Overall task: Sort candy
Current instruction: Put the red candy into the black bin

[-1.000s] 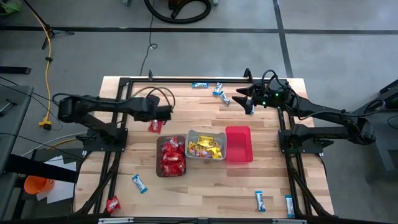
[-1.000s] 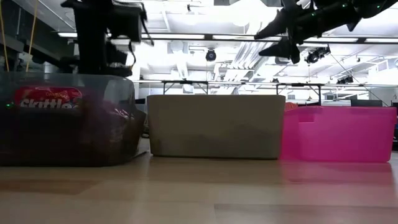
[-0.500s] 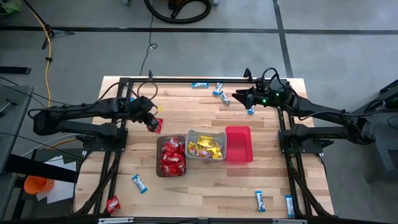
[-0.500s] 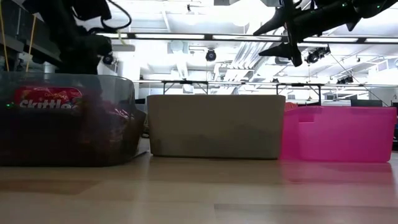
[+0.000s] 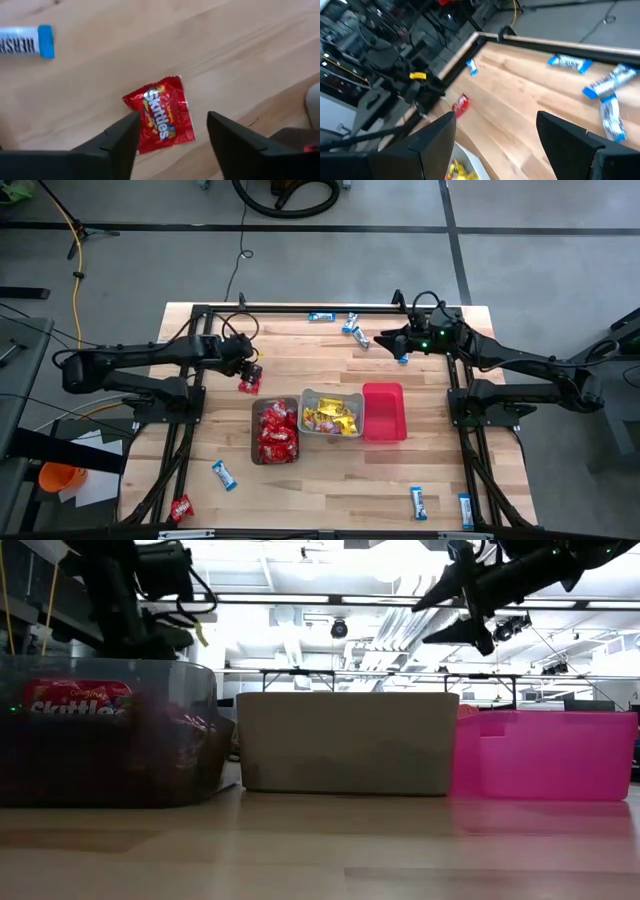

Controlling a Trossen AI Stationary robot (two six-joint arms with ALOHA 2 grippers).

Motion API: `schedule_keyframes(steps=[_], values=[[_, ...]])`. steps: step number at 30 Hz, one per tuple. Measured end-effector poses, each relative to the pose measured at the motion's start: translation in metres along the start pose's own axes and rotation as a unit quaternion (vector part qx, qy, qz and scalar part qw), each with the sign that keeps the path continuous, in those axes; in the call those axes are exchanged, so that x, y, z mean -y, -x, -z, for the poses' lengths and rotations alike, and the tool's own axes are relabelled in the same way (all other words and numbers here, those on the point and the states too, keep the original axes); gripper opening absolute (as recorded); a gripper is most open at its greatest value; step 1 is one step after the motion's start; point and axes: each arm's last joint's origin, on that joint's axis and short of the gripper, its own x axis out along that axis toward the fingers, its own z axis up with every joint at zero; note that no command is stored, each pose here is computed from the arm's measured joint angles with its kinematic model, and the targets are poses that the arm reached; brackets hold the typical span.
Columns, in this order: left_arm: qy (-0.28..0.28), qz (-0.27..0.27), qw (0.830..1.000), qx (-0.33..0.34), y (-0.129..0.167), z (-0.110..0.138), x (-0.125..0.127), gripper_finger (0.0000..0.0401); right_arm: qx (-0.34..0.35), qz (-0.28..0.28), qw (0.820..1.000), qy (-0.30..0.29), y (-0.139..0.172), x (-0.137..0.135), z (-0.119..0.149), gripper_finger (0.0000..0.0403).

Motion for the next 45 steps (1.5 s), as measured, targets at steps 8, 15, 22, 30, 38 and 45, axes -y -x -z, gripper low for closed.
schedule_keyframes(steps=[8, 15, 22, 30, 38, 45], values=[[0.044, -0.036, 0.998, -0.032, -0.022, -0.001, 0.007, 0.0254, -0.029, 0.015, 0.999, 0.009, 0.0, 0.004, 0.005, 0.0273], [0.057, -0.067, 0.994, -0.059, -0.044, 0.001, 0.015, 0.0255, -0.03, 0.014, 0.999, 0.024, 0.0, 0.004, 0.005, 0.0273], [0.063, -0.104, 0.99, -0.07, -0.07, 0.002, 0.021, 0.0255, -0.03, 0.013, 0.999, 0.033, 0.0, 0.004, 0.005, 0.0273], [0.037, -0.116, 0.989, -0.085, -0.089, 0.003, 0.025, 0.0228, -0.03, 0.013, 0.999, 0.033, 0.0, 0.003, 0.005, 0.0273], [-0.041, -0.051, 0.997, -0.04, -0.052, -0.014, 0.029, 0.0019, -0.03, 0.013, 0.999, 0.033, 0.0, 0.003, 0.005, 0.0273], [-0.122, 0.096, 0.98, 0.122, 0.036, -0.037, 0.034, 0.0021, -0.03, 0.013, 0.999, 0.036, 0.0, 0.003, 0.005, 0.0273]])
